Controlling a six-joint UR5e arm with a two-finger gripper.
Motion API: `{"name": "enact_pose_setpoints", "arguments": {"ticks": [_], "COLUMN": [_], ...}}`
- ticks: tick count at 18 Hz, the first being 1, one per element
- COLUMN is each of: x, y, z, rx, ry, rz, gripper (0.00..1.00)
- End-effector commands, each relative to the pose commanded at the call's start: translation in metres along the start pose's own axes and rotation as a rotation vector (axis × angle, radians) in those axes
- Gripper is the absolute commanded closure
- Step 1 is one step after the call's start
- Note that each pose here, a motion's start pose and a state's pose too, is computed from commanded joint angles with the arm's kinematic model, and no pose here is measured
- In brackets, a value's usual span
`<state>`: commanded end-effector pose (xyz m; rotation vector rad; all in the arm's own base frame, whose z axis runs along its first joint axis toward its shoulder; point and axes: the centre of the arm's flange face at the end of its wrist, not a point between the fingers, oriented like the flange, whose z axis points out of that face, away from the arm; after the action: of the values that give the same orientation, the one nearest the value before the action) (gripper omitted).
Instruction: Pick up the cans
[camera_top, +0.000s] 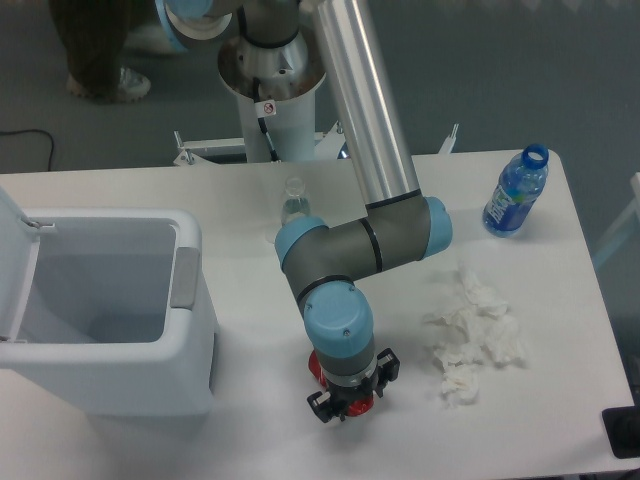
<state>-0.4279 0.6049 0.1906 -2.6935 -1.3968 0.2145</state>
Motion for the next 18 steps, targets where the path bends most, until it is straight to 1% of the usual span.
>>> {"name": "enact_pose_setpoints", "arguments": {"ticks": [3, 7, 10, 14, 18], "x": [0.000, 0.001, -0.001, -0.003, -0.010], "y": [0.000, 0.000, -0.001, 0.000, -0.002], "z": [-0.001, -0.005, -0.021, -0.023, -0.066], "rx": [0.001, 0.006, 0.024, 0.026, 0.079], "ry": [0.000, 0.001, 0.004, 0.000, 0.000], "rz": [0.000, 0.002, 0.062, 0.083, 0.172], "gripper": [0.40, 0.40, 0.40, 0.40, 0.40]}}
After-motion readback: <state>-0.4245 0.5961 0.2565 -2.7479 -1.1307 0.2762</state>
